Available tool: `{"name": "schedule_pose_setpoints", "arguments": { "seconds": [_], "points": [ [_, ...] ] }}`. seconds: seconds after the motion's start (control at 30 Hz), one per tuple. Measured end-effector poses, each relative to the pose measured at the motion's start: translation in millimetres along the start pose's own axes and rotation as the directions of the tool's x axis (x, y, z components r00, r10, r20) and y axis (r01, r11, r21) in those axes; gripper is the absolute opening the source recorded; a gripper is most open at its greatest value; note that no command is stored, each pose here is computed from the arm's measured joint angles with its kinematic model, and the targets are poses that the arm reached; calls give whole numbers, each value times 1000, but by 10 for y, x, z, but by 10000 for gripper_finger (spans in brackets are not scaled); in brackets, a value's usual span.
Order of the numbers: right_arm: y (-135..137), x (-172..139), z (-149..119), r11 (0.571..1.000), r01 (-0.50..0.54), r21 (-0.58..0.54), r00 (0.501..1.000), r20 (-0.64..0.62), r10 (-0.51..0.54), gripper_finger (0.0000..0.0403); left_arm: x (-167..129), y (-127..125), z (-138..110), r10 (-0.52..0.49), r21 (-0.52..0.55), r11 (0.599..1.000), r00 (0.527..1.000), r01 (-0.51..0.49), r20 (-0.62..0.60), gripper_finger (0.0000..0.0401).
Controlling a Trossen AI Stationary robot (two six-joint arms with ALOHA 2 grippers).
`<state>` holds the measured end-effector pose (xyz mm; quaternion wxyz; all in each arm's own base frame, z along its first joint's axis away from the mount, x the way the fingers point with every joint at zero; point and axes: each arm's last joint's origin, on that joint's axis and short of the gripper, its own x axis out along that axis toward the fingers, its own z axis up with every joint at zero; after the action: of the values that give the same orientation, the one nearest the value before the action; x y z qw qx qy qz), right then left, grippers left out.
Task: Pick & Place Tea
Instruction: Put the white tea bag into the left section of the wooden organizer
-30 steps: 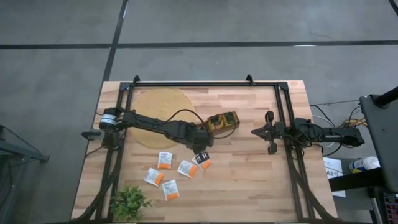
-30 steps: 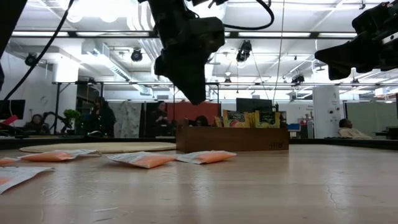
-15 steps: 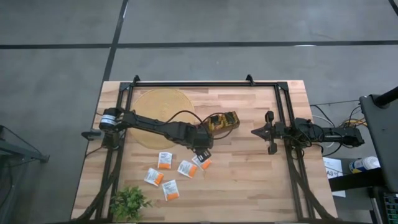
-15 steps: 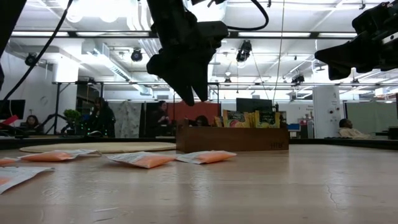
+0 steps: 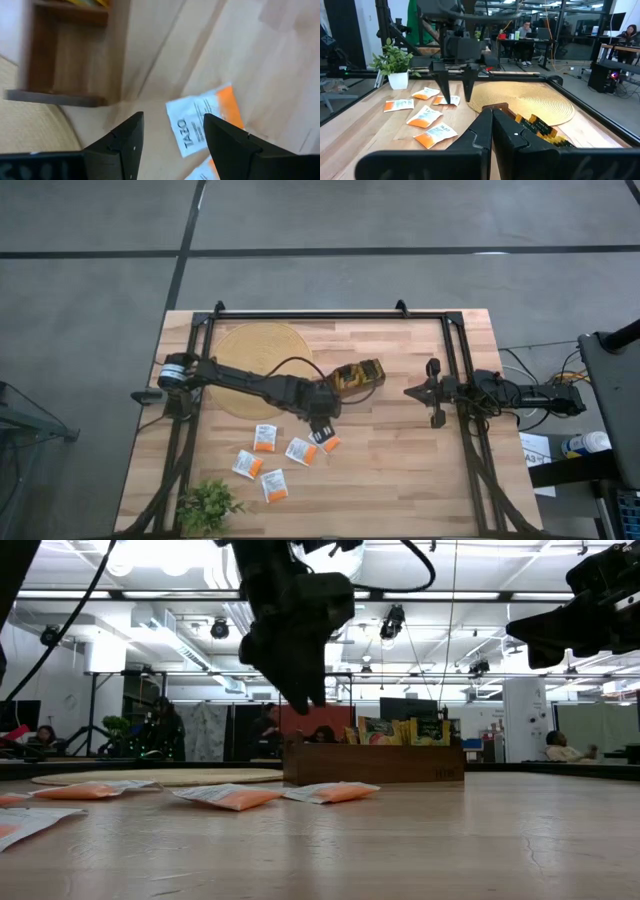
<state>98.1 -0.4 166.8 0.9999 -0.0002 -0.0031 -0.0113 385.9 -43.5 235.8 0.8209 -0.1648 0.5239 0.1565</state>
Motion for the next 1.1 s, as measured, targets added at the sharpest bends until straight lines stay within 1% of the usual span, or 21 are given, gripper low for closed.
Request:
{"name": "schedule_pose_setpoints", "arguments": {
  "seconds": [0.1, 0.4, 0.5, 0.7, 0.83, 0.9, 1.0, 1.1],
  "points": [
    [0, 0, 0, 1000, 0, 0, 1000, 0, 0, 9, 70, -8, -63, -14, 20, 1000, 1000, 14, -10, 200],
    [0, 0, 0, 1000, 0, 0, 1000, 0, 0, 9, 127, 6, -233, -13, 9, 1000, 999, 13, -35, 200],
    [0, 0, 0, 1000, 0, 0, 1000, 0, 0, 9, 93, 16, -248, -26, 7, 1000, 999, 27, -18, 200],
    [0, 0, 0, 1000, 0, 0, 1000, 0, 0, 9, 70, 45, -295, -23, 13, 1000, 1000, 23, -14, 200],
    [0, 0, 0, 1000, 1, 0, 1000, 0, -1, 9, 2, 46, -347, -11, -41, 999, 998, 14, 55, 200],
    [0, 0, 0, 1000, 0, 0, 1000, 0, 0, 9, -19, 32, -373, -65, -93, 993, 995, 71, 72, 200],
    [0, 0, 0, 1000, 0, 0, 1000, 0, 0, 9, 18, -2, -411, -226, -130, 964, 972, 232, 62, 200],
    [0, 0, 0, 1000, 0, 0, 1000, 0, 0, 9, 87, -8, -465, -291, -145, 944, 956, 295, 46, 200]
  ]
}}
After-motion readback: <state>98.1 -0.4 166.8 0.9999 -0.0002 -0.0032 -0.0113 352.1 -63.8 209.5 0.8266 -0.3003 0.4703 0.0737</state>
